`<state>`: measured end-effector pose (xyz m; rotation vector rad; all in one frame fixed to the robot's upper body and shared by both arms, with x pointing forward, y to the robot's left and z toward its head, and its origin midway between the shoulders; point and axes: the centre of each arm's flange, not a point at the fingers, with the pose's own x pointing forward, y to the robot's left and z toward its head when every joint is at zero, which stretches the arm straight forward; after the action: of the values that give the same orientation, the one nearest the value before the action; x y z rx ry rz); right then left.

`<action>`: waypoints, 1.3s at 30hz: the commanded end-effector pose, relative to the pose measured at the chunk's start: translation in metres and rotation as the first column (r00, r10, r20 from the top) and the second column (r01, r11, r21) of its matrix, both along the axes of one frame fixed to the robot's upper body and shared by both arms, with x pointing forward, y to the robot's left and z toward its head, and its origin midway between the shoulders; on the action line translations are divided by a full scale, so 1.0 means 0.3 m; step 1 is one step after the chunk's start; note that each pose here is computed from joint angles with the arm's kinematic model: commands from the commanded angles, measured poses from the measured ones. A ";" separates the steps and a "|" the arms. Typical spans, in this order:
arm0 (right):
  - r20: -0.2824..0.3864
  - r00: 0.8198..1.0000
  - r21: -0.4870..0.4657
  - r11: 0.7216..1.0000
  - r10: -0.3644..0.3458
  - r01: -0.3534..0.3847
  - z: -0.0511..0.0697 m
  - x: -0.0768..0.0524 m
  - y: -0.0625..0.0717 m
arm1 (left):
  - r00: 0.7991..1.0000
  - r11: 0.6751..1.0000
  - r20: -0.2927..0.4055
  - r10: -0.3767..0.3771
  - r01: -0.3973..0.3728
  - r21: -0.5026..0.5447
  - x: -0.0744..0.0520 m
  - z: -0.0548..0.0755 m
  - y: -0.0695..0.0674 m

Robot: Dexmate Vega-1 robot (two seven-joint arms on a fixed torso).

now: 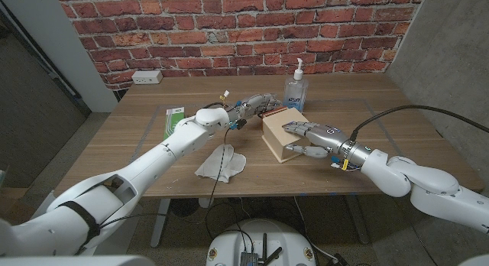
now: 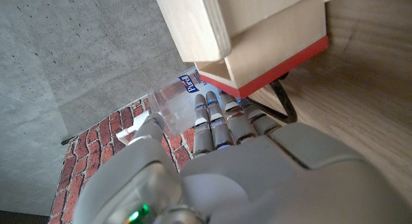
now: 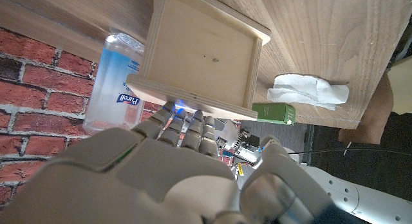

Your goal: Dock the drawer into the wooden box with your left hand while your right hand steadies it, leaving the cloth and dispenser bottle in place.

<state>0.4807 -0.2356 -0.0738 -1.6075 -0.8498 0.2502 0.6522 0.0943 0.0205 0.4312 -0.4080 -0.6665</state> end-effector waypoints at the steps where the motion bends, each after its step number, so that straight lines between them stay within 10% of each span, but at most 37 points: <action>1: 0.000 1.000 0.001 1.000 0.003 -0.003 -0.004 -0.004 0.007 | 1.000 1.000 -0.004 -0.013 0.013 -0.011 0.002 -0.005 -0.010; 39: 0.011 1.000 0.013 1.000 0.008 -0.009 0.007 0.013 0.005 | 0.997 0.998 -0.041 -0.061 0.061 -0.001 0.018 -0.032 -0.071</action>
<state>0.4832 -0.2341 -0.0727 -1.5949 -0.8606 0.2449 0.6574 0.0748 0.0153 0.4046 -0.4046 -0.7215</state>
